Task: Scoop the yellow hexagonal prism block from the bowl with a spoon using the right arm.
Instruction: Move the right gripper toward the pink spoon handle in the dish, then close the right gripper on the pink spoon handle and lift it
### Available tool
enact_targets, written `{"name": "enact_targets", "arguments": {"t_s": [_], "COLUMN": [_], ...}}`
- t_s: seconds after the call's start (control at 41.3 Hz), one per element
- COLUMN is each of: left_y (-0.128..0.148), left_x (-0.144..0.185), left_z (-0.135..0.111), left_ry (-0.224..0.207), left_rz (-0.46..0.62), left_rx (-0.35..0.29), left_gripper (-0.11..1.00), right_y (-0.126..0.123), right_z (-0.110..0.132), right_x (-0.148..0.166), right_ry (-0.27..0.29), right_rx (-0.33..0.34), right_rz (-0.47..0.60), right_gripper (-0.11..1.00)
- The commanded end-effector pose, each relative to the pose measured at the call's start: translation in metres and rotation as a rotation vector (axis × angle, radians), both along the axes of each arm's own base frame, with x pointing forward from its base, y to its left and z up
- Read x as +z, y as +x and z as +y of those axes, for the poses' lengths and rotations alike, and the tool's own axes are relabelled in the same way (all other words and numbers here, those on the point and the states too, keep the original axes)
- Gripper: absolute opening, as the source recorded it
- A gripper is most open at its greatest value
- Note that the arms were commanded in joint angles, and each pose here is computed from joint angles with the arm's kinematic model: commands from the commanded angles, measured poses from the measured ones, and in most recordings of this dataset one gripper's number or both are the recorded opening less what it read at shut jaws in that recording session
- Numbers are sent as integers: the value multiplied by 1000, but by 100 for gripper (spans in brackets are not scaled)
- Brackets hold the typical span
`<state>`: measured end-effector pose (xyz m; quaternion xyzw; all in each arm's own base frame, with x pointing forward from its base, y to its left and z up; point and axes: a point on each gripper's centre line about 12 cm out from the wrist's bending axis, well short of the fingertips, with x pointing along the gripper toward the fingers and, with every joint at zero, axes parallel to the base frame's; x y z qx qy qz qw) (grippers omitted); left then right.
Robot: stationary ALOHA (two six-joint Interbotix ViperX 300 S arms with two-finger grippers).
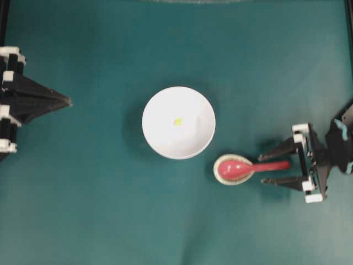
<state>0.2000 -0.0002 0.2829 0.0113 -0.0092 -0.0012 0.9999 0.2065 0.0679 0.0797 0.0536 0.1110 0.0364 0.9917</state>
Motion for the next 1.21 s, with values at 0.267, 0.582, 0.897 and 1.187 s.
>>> {"name": "enact_targets", "arguments": {"t_s": [0.267, 0.582, 0.897, 1.187], "left_y": [3, 3, 3, 3], "left_x": [9, 9, 8, 6], "left_z": [0, 0, 0, 0], "left_ry": [3, 5, 5, 5], "left_rz": [-21, -21, -12, 2], "left_rx": [1, 1, 1, 1], "left_gripper": [2, 2, 2, 2], "right_y": [2, 3, 4, 5], "right_z": [1, 1, 1, 2], "right_x": [-10, -8, -7, -7], "right_ry": [1, 1, -4, -11], "right_rx": [-20, -21, -21, -19], "right_rz": [85, 63, 60, 57], "right_gripper": [63, 63, 59, 47]}}
